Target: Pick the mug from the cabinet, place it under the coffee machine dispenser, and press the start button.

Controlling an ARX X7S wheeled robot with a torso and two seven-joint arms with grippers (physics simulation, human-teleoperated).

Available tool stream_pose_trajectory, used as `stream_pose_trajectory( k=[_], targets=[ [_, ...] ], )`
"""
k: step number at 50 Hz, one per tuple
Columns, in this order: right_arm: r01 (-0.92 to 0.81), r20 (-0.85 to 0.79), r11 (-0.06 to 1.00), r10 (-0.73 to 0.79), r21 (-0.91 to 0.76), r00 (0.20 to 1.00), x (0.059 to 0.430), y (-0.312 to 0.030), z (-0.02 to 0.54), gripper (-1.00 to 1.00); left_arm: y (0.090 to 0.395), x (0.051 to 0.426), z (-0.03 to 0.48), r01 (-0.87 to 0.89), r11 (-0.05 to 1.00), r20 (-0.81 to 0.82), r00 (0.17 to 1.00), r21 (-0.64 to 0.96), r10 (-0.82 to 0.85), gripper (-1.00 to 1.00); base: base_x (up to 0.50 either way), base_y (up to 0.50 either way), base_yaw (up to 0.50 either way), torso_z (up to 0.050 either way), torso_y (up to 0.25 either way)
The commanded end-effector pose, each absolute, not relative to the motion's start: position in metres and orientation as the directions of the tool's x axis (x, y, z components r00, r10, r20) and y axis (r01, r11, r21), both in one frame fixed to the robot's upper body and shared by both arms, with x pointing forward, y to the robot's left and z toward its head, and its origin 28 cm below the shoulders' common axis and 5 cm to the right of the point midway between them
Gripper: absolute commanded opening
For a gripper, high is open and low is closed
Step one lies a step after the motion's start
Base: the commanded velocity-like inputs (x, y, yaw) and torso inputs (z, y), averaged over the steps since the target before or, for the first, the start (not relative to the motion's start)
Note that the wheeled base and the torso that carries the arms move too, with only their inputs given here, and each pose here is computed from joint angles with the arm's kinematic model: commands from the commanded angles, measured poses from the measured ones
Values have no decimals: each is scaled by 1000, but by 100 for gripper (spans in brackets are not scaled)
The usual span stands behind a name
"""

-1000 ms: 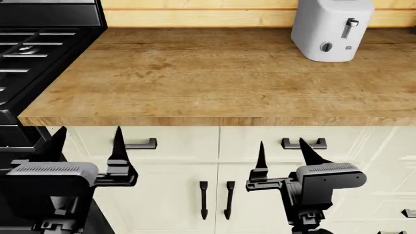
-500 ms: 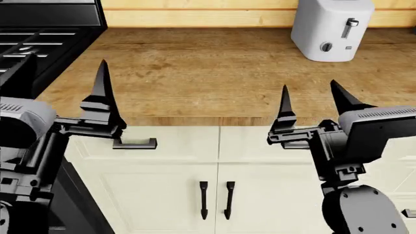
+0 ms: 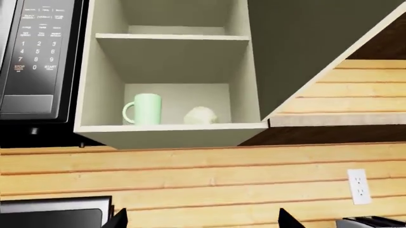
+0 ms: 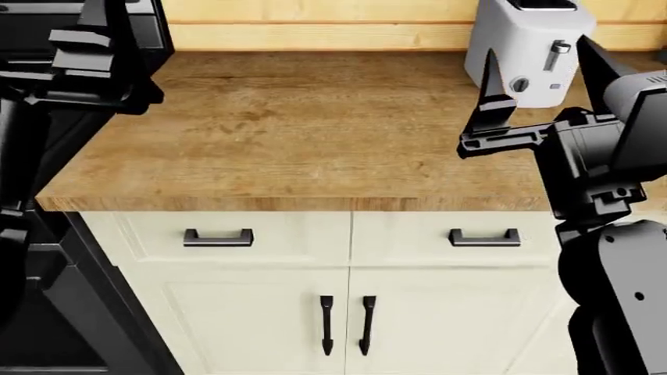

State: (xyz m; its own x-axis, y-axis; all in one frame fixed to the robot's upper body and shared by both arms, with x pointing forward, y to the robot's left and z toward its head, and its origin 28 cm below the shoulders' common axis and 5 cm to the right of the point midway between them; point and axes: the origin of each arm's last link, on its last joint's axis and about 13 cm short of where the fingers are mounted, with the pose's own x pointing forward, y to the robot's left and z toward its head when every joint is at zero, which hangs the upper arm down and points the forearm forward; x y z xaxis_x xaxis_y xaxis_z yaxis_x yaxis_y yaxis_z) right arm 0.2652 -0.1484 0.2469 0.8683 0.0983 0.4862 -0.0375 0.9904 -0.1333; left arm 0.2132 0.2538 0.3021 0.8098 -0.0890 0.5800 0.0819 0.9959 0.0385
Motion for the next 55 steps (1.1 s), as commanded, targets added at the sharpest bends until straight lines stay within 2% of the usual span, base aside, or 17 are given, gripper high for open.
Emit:
stream_pose_trajectory(
  k=[1, 13, 31, 55],
  targets=[
    [-30, 515, 985, 116, -172, 849, 266, -149, 262, 100, 254, 215, 312, 71, 996, 608, 789, 55, -89, 100, 0, 0, 0, 50, 0],
    [38, 512, 987, 49, -157, 857, 268, -147, 270, 100, 254, 214, 311, 78, 995, 608, 788, 62, -100, 100, 0, 0, 0, 50, 0],
    [27, 530, 983, 75, -182, 845, 264, -149, 278, 100, 255, 210, 312, 81, 994, 614, 782, 76, -111, 100, 0, 0, 0, 50, 0],
    [-1, 527, 988, 82, -152, 846, 266, -144, 278, 100, 259, 209, 308, 87, 993, 612, 782, 74, -114, 100, 0, 486, 0, 50, 0]
  ],
)
